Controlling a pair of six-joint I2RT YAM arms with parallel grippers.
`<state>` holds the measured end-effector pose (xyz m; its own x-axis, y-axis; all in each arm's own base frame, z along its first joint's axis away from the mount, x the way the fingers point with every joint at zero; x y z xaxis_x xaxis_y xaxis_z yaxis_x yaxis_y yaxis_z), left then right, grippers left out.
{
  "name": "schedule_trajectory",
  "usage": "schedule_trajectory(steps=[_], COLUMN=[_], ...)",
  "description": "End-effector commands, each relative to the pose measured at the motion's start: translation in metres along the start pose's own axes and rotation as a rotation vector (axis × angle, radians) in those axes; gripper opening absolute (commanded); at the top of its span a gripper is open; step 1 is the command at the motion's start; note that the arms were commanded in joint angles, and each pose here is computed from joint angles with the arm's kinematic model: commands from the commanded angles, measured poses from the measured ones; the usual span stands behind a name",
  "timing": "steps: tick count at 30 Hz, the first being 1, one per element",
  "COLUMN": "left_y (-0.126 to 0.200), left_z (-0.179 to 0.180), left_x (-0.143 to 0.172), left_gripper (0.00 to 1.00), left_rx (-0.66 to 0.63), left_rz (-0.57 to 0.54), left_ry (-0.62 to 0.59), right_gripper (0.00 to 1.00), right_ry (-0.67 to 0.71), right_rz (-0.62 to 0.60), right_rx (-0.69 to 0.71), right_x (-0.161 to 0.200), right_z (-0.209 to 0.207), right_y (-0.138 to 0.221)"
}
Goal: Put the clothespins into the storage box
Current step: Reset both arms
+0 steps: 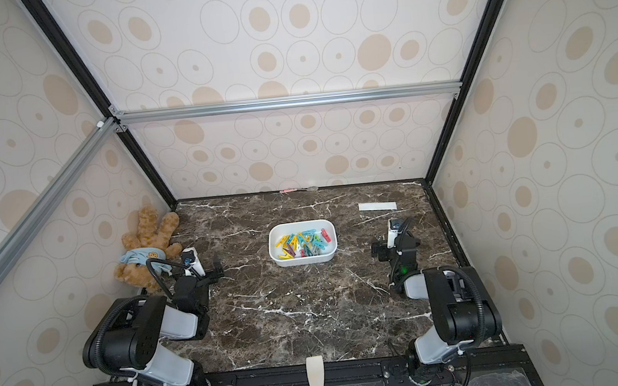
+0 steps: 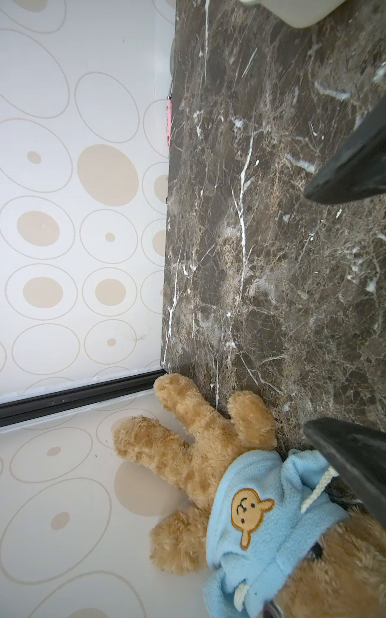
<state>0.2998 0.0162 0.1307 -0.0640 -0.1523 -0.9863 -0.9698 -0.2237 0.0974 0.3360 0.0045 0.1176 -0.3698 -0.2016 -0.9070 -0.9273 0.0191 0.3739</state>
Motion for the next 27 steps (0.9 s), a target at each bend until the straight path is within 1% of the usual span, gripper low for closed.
schedule_trajectory(steps=[1,22,25,27], left_y=[-0.001,-0.001,-0.006,-0.007], left_z=[0.001,0.0,-0.01,-0.012], left_x=[-0.007,-0.007,-0.005,-0.003], left_gripper=[1.0,0.99,0.99,0.99], left_rx=[0.001,0.003,0.087,0.107], left_rz=[-0.036,-0.035,-0.003,0.008], left_ry=[0.014,0.013,-0.029,-0.039], right_gripper=[1.0,1.0,1.0,1.0], right_ry=[0.023,0.024,0.024,0.025], right_rz=[0.017,0.03,0.031,0.031], right_rx=[-0.031,-0.036,-0.035,-0.035], right_x=[0.004,0.004,0.004,0.004], right_z=[0.005,0.005,0.005,0.005], right_y=[0.0,0.0,0.0,-0.001])
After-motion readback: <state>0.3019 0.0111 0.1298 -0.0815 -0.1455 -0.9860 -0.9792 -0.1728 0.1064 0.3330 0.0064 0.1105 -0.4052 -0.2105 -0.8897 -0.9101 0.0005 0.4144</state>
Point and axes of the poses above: each gripper's point midway between its finger pads, its own y axis back along the fingers, its own z axis along the line the jaws close on, x = y × z, the point moved 7 cm from there along y, back along the fingers, and after that the axes turned 11 degrees about y, right-handed, at the moved point
